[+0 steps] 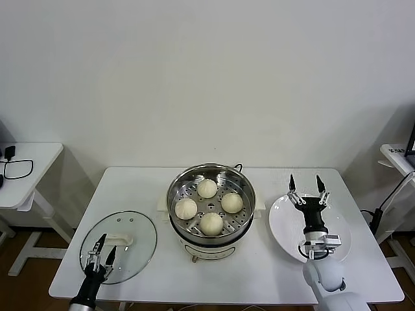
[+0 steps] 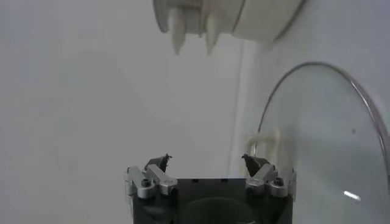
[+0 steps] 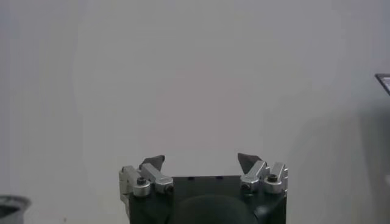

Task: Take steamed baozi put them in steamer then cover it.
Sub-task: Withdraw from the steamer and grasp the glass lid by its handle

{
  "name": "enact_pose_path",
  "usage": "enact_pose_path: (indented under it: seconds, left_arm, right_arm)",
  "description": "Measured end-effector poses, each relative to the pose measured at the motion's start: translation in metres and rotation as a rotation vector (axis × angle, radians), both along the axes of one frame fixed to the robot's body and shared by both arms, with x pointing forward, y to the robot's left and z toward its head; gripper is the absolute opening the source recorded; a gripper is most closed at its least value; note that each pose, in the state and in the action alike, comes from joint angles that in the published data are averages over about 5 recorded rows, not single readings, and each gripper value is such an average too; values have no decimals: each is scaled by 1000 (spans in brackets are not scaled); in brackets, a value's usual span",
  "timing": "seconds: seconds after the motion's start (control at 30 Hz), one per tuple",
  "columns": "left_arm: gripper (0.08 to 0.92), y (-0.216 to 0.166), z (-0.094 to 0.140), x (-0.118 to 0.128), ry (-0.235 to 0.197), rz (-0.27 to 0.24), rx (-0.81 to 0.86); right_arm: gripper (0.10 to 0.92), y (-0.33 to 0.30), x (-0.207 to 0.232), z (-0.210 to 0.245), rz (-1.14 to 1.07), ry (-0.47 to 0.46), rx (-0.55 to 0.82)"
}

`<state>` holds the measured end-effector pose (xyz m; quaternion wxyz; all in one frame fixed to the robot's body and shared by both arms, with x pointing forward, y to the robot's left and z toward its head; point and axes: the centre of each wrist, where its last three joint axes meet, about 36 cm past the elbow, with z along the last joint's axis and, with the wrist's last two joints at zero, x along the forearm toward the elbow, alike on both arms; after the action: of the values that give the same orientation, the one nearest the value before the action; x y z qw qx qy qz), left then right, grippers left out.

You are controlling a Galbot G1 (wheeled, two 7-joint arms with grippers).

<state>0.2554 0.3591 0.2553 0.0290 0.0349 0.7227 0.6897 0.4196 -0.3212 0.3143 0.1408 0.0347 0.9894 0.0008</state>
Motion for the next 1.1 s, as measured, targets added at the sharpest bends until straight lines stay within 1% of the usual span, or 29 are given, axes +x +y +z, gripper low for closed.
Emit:
enact_pose_path:
  seconds: [0.37, 0.53, 1.1]
  left_arm:
    - [823, 1, -12, 15, 1, -2, 75]
    - [823, 1, -12, 24, -9, 1, 93]
    - [823, -6, -12, 50, -6, 17, 120]
  right_arm:
    - [823, 0, -14, -14, -12, 28, 6]
    - [823, 0, -17, -18, -13, 34, 6]
    - [823, 2, -19, -22, -15, 39, 3]
